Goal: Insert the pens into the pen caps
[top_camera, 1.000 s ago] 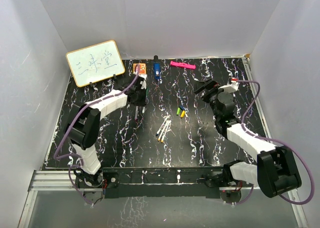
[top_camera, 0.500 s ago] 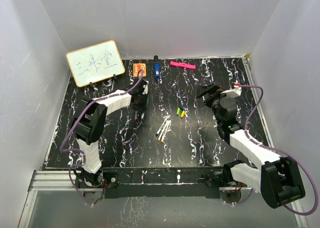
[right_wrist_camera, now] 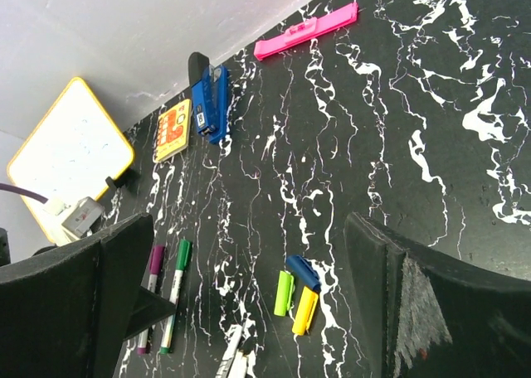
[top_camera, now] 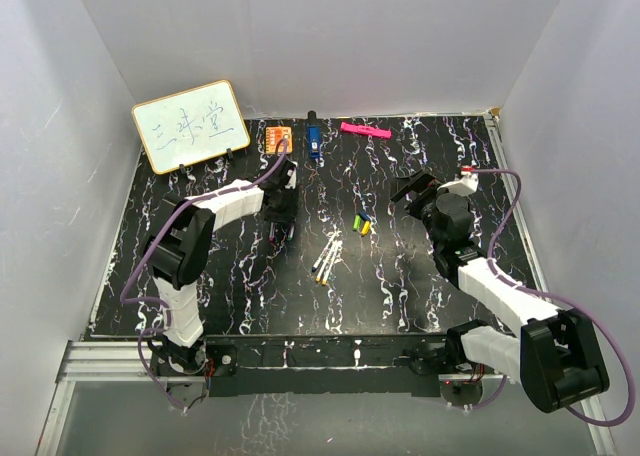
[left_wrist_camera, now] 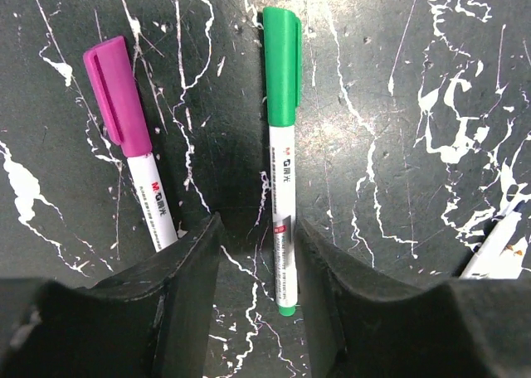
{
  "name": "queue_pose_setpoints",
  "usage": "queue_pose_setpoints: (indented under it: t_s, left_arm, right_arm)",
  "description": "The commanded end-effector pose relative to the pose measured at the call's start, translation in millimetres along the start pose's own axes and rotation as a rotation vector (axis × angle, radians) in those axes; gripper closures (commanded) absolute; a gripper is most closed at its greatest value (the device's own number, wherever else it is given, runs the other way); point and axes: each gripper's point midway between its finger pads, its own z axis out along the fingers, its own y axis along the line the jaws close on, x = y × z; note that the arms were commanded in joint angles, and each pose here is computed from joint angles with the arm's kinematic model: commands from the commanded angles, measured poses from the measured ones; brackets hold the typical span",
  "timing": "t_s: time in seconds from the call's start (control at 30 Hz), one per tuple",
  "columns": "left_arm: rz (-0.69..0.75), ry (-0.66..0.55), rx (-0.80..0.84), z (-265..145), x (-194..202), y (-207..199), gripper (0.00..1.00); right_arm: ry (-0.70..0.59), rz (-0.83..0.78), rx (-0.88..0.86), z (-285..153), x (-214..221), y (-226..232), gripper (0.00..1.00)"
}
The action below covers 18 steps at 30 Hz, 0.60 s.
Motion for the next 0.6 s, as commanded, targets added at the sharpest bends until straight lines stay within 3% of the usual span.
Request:
queue_pose_setpoints:
  t_s: [0.0,0.33,0.57]
  left_arm:
    - [0.001,-0.075,0.004,-26,-25,-4,0.60]
    - [0.035,-0.205,0.148,-72,-54,-39,0.58]
    - [0.197,-0.182,0.213,-85,-25,-80,0.59]
  right_arm:
    - [-0.039,-0.014,-0.030,2,-16,12,0.02]
    - [-0.042,-0.010,0.019,8,-15,4,0.02]
    - [-0.024,-0.030,0.064,9,-11,-6,0.02]
